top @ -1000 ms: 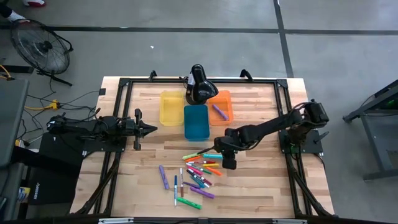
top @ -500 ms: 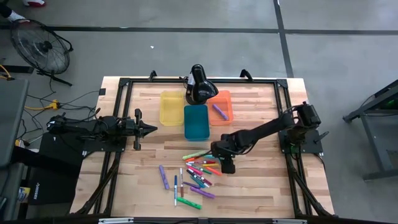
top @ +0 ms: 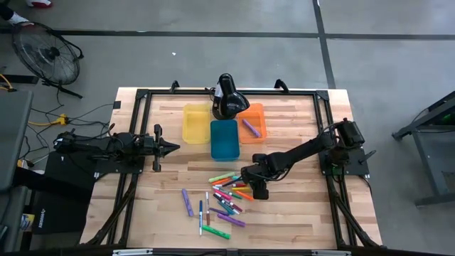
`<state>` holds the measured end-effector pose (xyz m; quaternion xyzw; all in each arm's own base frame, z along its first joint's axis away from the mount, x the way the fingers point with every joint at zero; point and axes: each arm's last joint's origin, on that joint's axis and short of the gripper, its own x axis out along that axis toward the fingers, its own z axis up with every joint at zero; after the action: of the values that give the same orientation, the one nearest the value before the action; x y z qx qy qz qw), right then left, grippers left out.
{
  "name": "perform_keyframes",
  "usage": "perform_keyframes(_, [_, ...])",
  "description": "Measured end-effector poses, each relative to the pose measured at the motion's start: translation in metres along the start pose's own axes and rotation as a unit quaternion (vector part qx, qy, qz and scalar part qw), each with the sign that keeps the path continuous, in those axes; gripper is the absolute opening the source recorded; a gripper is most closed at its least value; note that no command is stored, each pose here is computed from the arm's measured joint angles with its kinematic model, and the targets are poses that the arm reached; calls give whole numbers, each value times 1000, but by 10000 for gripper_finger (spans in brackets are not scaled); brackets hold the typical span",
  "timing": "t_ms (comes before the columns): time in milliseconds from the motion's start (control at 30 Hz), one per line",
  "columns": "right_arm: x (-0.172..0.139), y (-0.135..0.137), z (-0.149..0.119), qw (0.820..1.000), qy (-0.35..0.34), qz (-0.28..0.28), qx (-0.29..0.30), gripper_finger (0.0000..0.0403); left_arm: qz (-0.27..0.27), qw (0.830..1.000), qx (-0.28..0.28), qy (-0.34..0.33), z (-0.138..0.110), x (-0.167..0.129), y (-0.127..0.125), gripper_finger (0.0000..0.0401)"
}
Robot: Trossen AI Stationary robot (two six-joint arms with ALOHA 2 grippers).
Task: Pick & Place Markers
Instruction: Put the light blue highlighter into the orange bin
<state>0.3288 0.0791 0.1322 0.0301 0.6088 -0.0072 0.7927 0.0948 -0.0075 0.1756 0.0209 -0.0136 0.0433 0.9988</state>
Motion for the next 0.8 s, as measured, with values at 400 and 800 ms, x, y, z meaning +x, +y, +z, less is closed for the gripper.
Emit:
perform_keyframes(400, [0, -2, -2, 1000, 8, -19, 23, 61, 0, 1000, 0, 0, 0, 0, 0, 1])
perform_keyframes(800, [-17, 1, -6, 999, 3, -11, 32, 61, 0, 1000, 0, 0, 0, 0, 0, 1])
